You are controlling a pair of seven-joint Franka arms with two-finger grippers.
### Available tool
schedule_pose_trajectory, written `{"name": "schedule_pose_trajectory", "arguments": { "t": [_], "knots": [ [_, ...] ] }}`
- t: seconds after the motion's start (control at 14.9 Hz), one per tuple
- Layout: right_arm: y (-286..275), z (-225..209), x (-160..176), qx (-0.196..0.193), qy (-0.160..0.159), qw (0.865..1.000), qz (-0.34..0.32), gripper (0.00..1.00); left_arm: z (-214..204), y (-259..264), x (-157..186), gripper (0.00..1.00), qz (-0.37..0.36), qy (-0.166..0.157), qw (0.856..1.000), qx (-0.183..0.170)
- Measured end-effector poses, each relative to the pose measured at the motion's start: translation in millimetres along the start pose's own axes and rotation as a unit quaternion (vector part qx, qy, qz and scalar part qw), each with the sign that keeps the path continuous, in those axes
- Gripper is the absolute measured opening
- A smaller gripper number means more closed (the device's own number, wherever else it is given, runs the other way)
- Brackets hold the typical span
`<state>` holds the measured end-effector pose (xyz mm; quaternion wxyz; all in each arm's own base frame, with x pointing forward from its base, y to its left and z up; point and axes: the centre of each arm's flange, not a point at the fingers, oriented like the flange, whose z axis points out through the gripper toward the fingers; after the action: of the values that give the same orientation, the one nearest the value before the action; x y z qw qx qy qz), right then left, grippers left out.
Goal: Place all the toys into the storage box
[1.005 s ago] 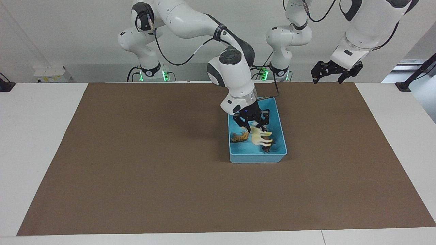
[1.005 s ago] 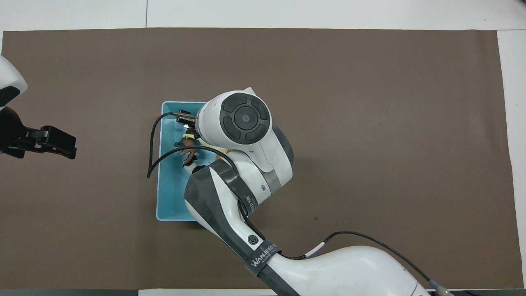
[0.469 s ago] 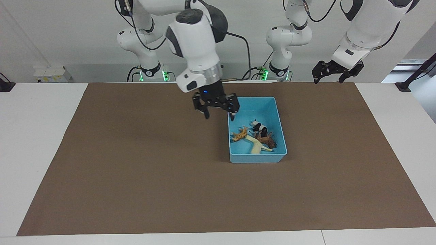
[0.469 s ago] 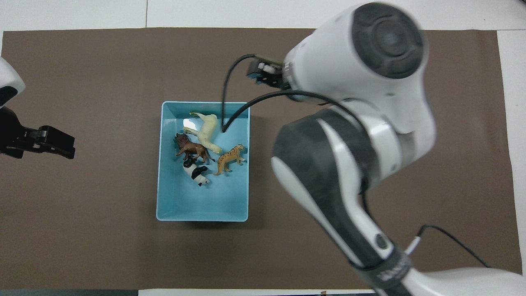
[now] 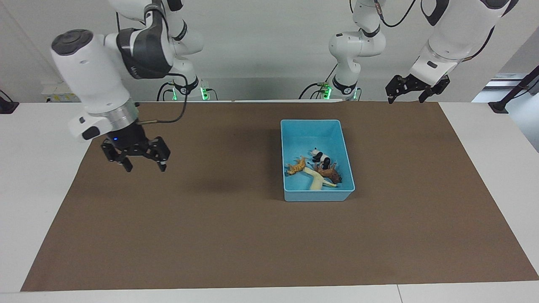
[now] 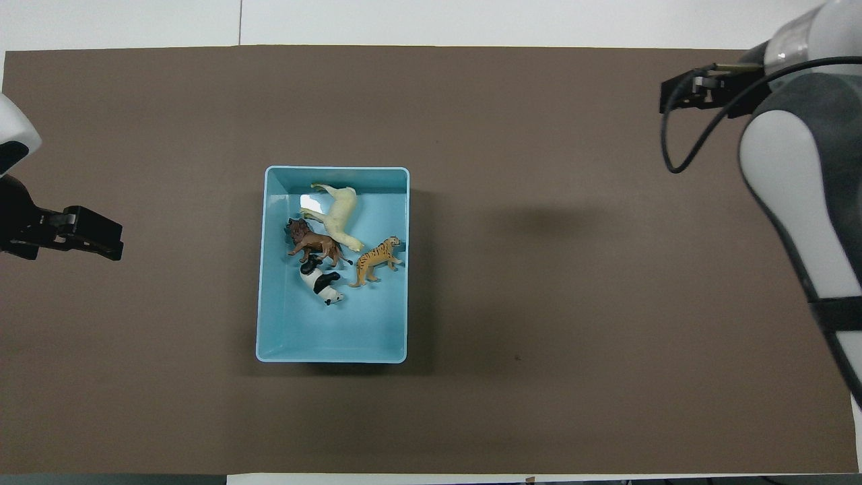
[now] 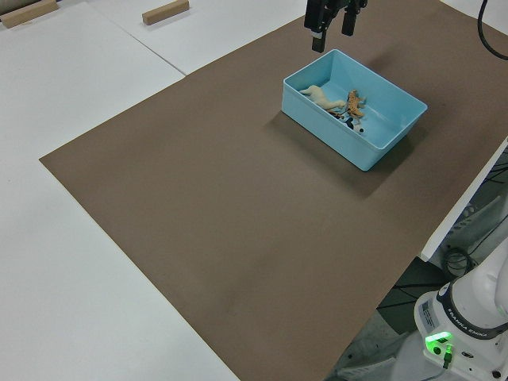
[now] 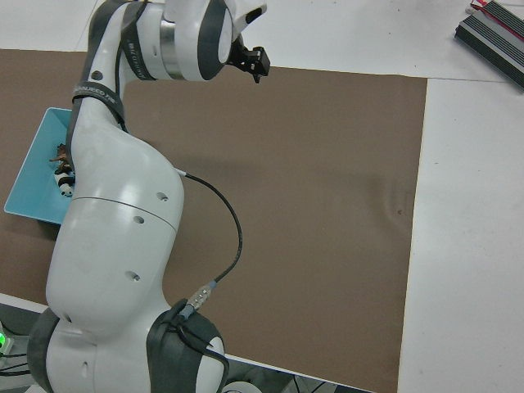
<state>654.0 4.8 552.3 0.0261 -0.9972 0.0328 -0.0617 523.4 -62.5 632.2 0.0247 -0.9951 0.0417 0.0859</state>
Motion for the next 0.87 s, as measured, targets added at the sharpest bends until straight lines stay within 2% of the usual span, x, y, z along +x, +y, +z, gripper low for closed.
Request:
{"name": "schedule_pose_trajectory", "arguments": {
  "t": [0.13, 0.27, 0.67, 0.87],
  "knots": [
    [52.2, -2.6, -11.5, -0.004, -0.040, 0.999, -0.001, 1.00, 0.0, 0.0, 0.0, 1.00, 0.000, 0.000, 1.000, 0.000],
    [82.2, -22.3, -30.3, 0.000, -0.067, 0.998, -0.008, 1.00, 0.0, 0.0, 0.0, 1.00, 0.000, 0.000, 1.000, 0.000],
    [94.0, -96.0, -107.2, -0.015, -0.095, 0.995, -0.013, 1.00, 0.0, 0.0, 0.0, 1.00, 0.000, 0.000, 1.000, 0.000],
    [97.4, -106.2, -114.2, -0.053, -0.091, 0.994, -0.018, 1.00, 0.0, 0.0, 0.0, 1.00, 0.000, 0.000, 1.000, 0.000]
  ]
}}
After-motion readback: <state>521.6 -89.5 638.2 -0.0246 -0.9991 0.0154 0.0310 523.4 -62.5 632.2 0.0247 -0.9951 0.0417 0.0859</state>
